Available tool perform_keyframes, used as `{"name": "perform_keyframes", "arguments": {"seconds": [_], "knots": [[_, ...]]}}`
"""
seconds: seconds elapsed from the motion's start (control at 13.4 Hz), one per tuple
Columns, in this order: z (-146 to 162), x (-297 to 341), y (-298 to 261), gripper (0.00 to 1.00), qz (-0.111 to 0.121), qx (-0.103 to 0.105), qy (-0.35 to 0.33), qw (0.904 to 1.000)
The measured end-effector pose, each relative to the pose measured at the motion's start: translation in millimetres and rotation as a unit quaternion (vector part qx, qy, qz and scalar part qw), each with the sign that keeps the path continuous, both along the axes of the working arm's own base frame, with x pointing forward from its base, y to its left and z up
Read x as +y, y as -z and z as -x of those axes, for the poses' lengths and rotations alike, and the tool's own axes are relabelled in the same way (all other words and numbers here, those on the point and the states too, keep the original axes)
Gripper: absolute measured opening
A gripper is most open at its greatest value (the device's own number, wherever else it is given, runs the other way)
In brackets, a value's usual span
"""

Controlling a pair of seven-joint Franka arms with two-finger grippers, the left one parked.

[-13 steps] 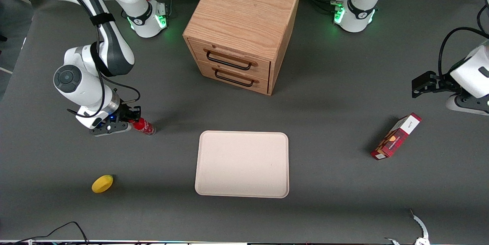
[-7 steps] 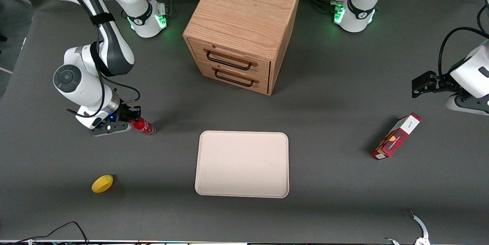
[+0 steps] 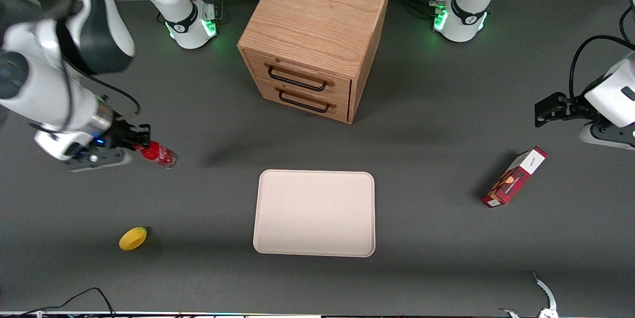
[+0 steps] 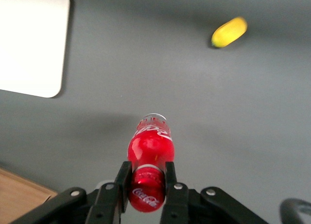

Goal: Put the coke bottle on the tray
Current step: 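Lift the bottle and carry it over the cream tray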

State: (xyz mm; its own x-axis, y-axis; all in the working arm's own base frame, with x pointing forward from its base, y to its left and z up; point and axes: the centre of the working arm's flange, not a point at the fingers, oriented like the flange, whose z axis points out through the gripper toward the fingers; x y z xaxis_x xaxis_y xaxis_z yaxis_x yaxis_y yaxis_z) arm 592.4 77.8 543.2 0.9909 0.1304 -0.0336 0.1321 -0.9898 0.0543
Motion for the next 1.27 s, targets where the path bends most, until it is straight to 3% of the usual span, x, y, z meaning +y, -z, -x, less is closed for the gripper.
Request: {"name": "perform_keyframes", "arguments": {"seconds": [0.22, 0.45, 0.67, 0.97, 1.27], "knots": [[7, 0, -87, 0.31, -0.001, 0.0, 0.004, 1.0], [3, 7, -109, 0.31, -0.013, -0.006, 0.0, 0.9999], [-17, 28, -92, 0.31, -0.045, 0.002, -0.015, 0.9989], [-53, 116, -38, 0.31, -0.087, -0.012, -0.042, 0.9953], [-59, 221, 32, 0.31, -0.077, -0.021, -0.029, 0.9964]]}}
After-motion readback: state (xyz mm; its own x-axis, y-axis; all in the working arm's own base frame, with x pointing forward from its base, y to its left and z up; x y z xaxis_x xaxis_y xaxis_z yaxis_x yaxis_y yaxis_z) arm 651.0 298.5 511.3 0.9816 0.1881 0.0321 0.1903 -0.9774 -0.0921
